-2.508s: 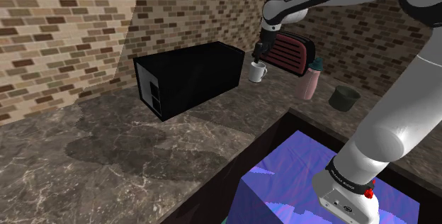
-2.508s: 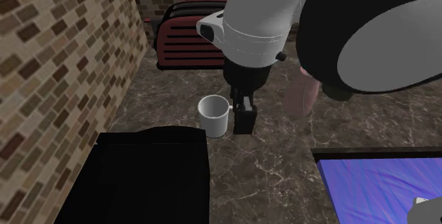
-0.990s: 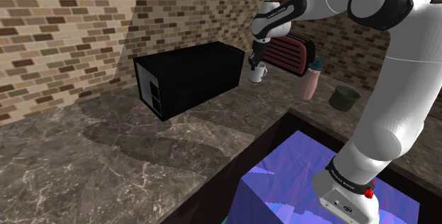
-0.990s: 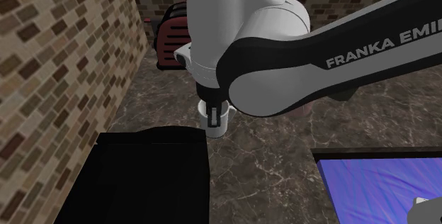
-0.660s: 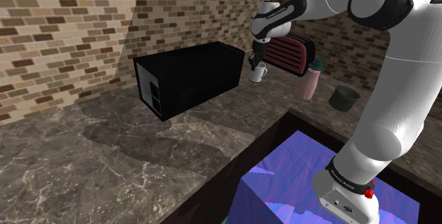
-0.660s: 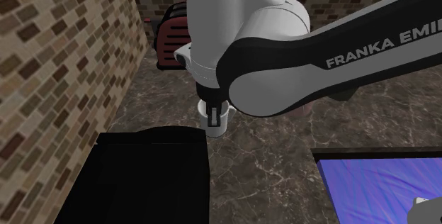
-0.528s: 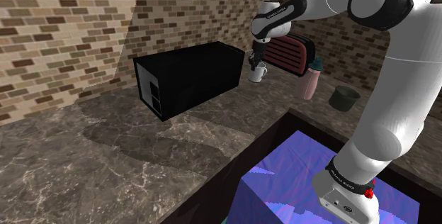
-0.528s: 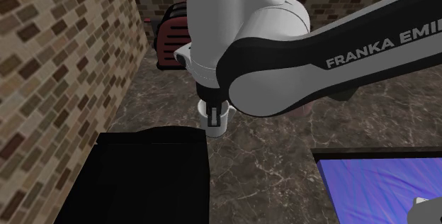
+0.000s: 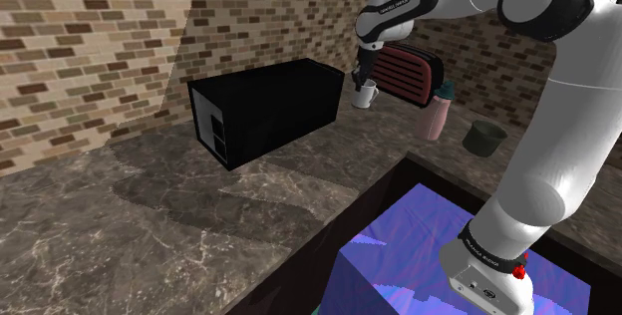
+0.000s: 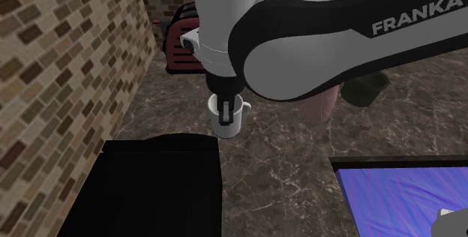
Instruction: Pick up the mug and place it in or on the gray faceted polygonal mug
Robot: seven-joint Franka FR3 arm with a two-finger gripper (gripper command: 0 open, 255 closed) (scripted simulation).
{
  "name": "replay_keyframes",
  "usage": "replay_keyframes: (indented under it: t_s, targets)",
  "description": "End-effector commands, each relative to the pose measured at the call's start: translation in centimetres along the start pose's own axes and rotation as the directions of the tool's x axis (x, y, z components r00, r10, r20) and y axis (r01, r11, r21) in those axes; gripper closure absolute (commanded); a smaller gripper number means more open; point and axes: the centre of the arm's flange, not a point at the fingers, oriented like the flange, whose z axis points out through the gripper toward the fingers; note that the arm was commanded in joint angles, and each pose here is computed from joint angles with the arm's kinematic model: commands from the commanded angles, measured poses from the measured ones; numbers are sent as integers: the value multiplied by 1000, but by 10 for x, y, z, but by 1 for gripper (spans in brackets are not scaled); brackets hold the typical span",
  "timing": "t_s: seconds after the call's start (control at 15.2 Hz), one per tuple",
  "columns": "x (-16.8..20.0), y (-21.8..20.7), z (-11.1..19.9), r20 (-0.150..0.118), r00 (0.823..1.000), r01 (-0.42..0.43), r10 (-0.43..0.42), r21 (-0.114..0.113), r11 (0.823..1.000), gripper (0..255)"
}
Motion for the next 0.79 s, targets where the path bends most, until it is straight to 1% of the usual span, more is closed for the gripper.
replay_keyframes:
  t_s: [0.0, 0.73]
  targets:
    - [0, 2, -12, 0, 1000, 0, 0, 0, 1000, 255]
    - [3, 7, -69, 0, 1000, 0, 0, 0, 1000, 255]
